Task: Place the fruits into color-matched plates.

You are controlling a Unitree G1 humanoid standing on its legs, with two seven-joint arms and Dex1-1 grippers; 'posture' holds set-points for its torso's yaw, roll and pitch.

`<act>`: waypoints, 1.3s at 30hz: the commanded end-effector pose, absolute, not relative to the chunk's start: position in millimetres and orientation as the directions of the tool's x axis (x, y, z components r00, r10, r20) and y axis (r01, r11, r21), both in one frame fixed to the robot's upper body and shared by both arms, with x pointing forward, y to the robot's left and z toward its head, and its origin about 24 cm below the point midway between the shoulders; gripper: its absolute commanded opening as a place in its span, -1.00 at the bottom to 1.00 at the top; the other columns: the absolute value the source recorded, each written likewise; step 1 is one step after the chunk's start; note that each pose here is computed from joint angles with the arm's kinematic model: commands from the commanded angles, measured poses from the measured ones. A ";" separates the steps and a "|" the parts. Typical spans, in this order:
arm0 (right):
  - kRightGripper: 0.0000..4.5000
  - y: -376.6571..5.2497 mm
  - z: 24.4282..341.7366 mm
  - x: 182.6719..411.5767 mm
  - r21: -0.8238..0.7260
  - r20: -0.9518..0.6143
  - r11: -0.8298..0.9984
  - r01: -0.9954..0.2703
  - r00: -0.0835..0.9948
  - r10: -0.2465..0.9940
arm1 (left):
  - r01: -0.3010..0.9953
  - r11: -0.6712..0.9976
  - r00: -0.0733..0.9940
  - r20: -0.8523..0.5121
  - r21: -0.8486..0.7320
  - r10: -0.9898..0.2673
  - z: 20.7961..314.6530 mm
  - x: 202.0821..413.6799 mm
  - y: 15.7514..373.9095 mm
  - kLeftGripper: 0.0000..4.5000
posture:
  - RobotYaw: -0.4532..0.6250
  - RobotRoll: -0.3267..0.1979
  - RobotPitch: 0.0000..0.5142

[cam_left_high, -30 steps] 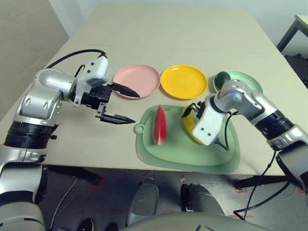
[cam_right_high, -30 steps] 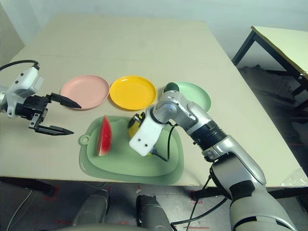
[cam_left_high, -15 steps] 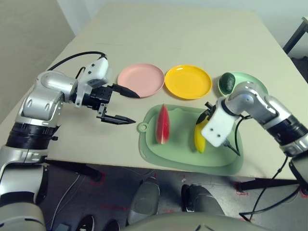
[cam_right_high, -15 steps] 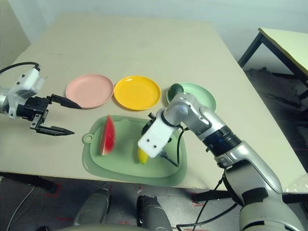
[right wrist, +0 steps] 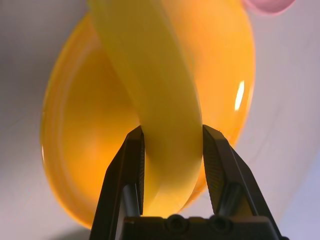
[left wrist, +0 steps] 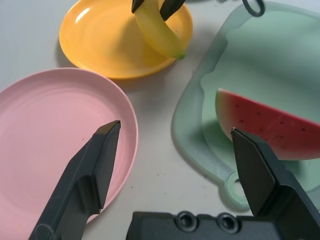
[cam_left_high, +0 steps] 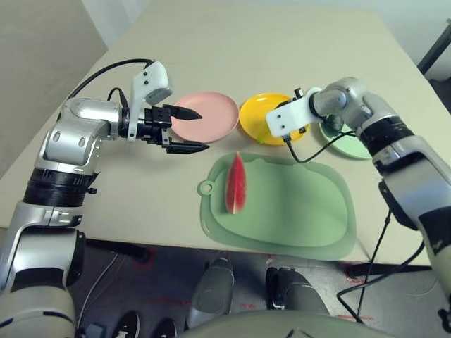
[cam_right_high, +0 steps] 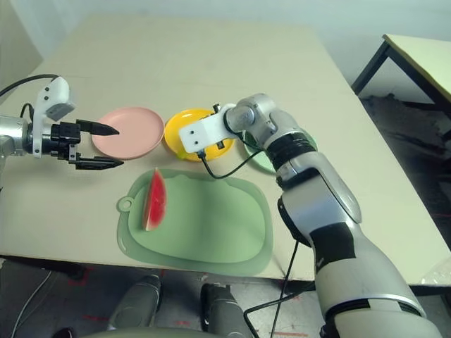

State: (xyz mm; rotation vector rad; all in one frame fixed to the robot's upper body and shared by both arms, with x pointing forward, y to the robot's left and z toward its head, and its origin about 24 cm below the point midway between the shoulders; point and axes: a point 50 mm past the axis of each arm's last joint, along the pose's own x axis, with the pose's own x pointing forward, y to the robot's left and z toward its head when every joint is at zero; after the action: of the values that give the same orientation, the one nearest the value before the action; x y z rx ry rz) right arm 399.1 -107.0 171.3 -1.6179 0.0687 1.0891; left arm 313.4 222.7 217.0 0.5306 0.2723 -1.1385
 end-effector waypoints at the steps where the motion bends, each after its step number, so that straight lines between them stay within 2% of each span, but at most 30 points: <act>1: -0.26 -111.1 167.0 402.7 -0.750 -0.661 -0.376 -0.544 0.609 0.438 | 0.916 0.310 0.398 -0.491 0.255 -0.775 214.1 308.8 224.9 1.00 | 0.36 0.25 -0.45; 8: -0.26 -114.9 171.2 407.7 -0.790 -0.613 -0.344 -0.507 0.670 0.420 | 0.919 0.303 0.392 -0.499 0.253 -0.773 213.4 307.1 223.5 1.00 | 0.35 0.25 -0.46; 10: 0.07 -114.7 174.9 408.3 -0.798 -0.602 -0.341 -0.496 0.676 0.426 | 0.921 0.294 0.386 -0.498 0.255 -0.777 213.3 307.2 222.1 1.00 | 0.35 0.25 -0.46; 13: 0.46 -116.3 182.4 408.6 -0.802 -0.597 -0.345 -0.487 0.676 0.433 | 0.925 0.267 0.371 -0.505 0.269 -0.779 213.7 308.2 219.5 1.00 | 0.33 0.25 -0.46; 16: 0.96 -120.6 193.5 407.7 -0.801 -0.599 -0.354 -0.483 0.666 0.445 | 0.930 0.224 0.352 -0.533 0.291 -0.769 212.5 309.6 217.7 1.00 | 0.33 0.25 -0.46; 20: 0.98 -128.6 207.0 402.3 -0.783 -0.622 -0.368 -0.502 0.618 0.481 | 0.935 0.158 0.315 -0.541 0.316 -0.780 213.1 310.7 212.3 1.00 | 0.34 0.25 -0.47; 23: 0.98 -136.9 213.0 393.7 -0.751 -0.648 -0.328 -0.574 0.541 0.537 | 0.941 0.098 0.273 -0.555 0.324 -0.786 214.5 310.8 207.1 1.00 | 0.34 0.25 -0.47; 28: 0.98 -160.4 216.8 358.4 -0.612 -0.656 -0.156 -0.776 0.387 0.648 | 0.939 0.021 0.226 -0.569 0.344 -0.791 219.7 313.6 201.1 1.00 | 0.32 0.25 -0.45; 33: 0.98 -188.3 211.5 290.9 -0.338 -0.589 0.093 -0.936 0.288 0.756 | 0.932 -0.055 0.172 -0.571 0.359 -0.803 221.3 315.1 199.9 1.00 | 0.29 0.25 -0.44; 37: 0.98 -194.0 202.6 250.1 -0.177 -0.499 0.248 -0.952 0.304 0.812 | 0.928 -0.075 0.151 -0.552 0.365 -0.820 221.5 316.5 197.4 1.00 | 0.25 0.25 -0.44; 39: 0.98 -187.1 190.3 232.2 -0.074 -0.398 0.357 -0.931 0.356 0.845 | 0.924 -0.102 0.137 -0.567 0.369 -0.812 218.2 317.7 197.0 1.00 | 0.23 0.25 -0.44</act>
State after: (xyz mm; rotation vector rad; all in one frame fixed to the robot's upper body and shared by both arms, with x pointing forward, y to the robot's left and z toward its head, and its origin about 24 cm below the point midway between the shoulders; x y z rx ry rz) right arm 244.5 -193.6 191.7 -0.4144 0.3313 1.2031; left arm 317.6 197.5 219.7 0.7756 0.1786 -1.4506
